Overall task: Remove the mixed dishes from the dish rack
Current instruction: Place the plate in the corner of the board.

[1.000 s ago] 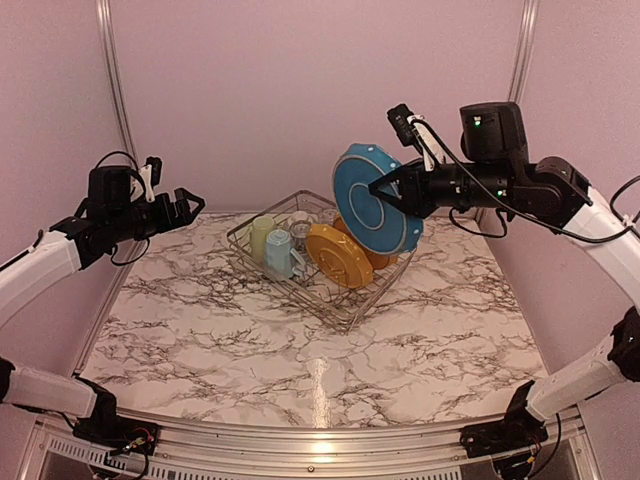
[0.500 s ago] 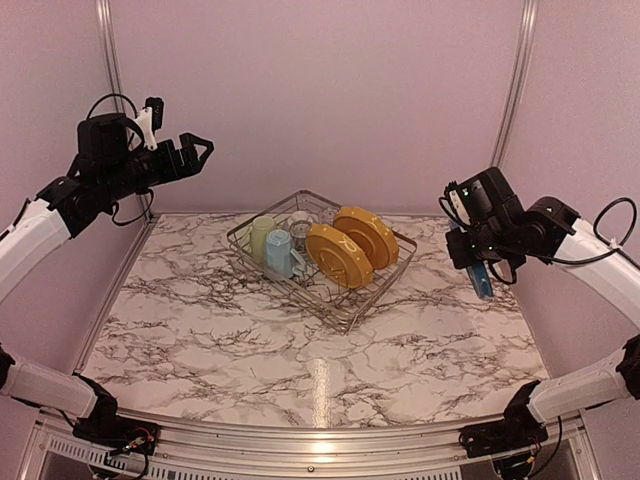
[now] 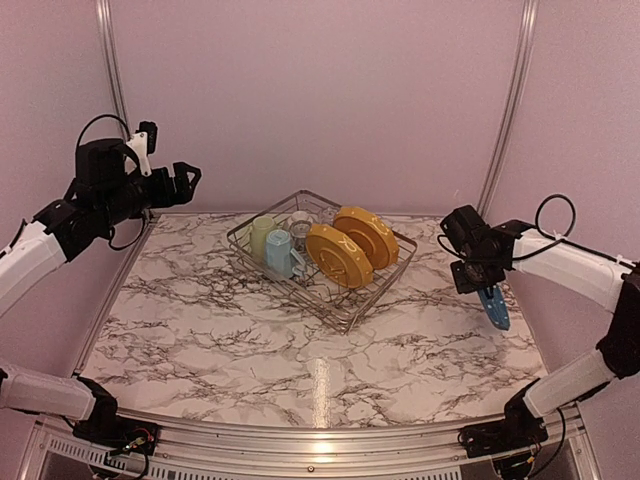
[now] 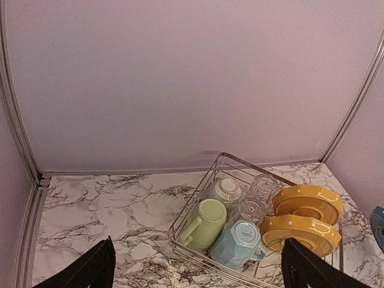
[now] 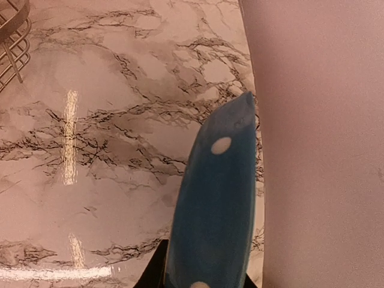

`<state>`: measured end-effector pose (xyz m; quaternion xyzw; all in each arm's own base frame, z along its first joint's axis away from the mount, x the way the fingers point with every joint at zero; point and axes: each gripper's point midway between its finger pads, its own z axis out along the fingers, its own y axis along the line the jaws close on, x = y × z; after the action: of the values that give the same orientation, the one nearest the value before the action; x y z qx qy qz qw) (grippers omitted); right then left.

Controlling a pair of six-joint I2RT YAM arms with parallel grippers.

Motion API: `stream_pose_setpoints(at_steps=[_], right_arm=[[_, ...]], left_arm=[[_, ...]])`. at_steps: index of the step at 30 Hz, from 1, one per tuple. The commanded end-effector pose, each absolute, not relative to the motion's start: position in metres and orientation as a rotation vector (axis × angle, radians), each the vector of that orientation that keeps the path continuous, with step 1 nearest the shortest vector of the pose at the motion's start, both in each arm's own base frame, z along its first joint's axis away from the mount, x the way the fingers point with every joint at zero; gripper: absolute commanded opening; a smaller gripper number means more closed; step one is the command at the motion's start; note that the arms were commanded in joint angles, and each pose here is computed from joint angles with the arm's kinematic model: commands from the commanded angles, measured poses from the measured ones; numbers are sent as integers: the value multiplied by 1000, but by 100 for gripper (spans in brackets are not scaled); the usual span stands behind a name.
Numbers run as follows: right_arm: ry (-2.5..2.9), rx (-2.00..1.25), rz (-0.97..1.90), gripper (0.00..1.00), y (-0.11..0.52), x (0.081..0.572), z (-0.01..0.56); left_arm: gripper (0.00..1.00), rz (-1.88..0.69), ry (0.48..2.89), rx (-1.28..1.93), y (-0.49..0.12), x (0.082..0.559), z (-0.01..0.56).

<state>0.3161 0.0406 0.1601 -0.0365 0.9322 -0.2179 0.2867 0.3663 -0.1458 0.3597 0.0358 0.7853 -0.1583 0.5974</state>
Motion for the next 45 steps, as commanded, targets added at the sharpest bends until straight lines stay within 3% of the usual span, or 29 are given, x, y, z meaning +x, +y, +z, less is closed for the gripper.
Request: stream_pose_setpoints(at_steps=[1, 8, 17, 24, 31, 36, 45], right_arm=[[2398, 18, -723, 0, 26, 335, 164], [2455, -19, -846, 0, 17, 336, 120], [2535, -74, -738, 0, 36, 344, 80], [2559, -90, -701, 15, 45, 354, 61], [2581, -115, -633, 38, 57, 362, 47], [2586, -123, -621, 39, 59, 364, 40], [2591, -131, -450, 55, 77, 364, 50]], left_arm=[[99, -347, 1753, 71, -138, 361, 380], [99, -370, 1753, 74, -141, 360, 380], [99, -403, 1770, 82, -147, 362, 375], [99, -417, 1786, 88, -151, 365, 369], [99, -412, 1797, 83, -151, 367, 365], [99, -415, 1803, 83, -152, 368, 362], [99, -425, 1809, 87, -154, 369, 360]])
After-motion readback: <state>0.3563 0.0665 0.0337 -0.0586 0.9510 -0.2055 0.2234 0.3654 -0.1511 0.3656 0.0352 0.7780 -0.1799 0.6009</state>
